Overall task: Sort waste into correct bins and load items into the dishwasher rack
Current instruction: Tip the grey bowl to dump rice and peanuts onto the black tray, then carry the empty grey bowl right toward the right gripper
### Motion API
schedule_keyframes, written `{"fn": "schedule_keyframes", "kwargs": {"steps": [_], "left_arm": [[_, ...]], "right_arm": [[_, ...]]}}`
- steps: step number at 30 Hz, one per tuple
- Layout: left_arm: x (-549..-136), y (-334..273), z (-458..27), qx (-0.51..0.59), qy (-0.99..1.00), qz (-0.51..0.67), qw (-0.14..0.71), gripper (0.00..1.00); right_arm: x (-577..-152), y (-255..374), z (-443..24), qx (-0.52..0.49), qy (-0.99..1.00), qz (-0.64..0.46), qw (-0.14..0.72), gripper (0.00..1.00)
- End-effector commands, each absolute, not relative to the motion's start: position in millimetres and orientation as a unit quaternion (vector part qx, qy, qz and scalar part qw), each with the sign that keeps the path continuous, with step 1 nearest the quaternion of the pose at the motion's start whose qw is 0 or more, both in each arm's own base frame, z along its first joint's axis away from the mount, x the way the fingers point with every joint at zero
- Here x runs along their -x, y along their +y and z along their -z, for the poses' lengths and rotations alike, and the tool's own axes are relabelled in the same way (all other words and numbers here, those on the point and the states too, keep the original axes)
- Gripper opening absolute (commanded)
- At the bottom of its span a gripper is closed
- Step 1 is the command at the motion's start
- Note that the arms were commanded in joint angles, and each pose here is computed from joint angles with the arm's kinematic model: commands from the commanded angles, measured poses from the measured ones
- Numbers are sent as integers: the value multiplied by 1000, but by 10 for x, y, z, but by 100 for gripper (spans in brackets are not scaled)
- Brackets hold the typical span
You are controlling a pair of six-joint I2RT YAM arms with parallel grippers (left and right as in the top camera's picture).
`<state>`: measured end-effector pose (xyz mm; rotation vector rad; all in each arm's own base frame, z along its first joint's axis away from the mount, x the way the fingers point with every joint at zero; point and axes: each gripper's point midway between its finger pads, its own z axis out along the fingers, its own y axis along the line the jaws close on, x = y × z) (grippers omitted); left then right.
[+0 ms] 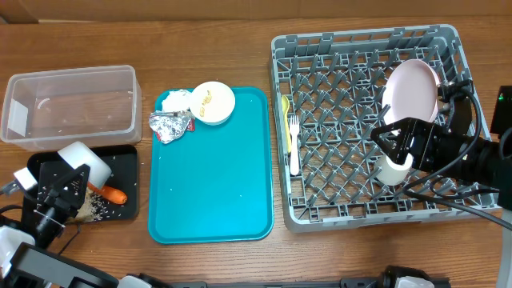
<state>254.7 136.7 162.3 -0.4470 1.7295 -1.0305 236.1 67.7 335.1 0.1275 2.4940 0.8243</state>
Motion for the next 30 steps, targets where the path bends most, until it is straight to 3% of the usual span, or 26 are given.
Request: {"fn": "schedule_keyframes", "kwargs": {"steps": [1,11,23,30], "left_arm": [[-2551,1364,-1606,179,735,411,509,4],[-2574,1031,-2044,119,710,439,538,4],[-2637,-508,-2785,-163,738,423,500,4],[-2992,-1379,-3158,-229,698,460,499,4]], "right_arm": [[-2355,680,-3366,-47,917,-304,255,82],[-2366,679,-3373,-55,915,-307,255,81],[-2368,678,-3374,-56,915,-307,255,81],[-2457,585,-3375,-71,917,-284,272,82]]}}
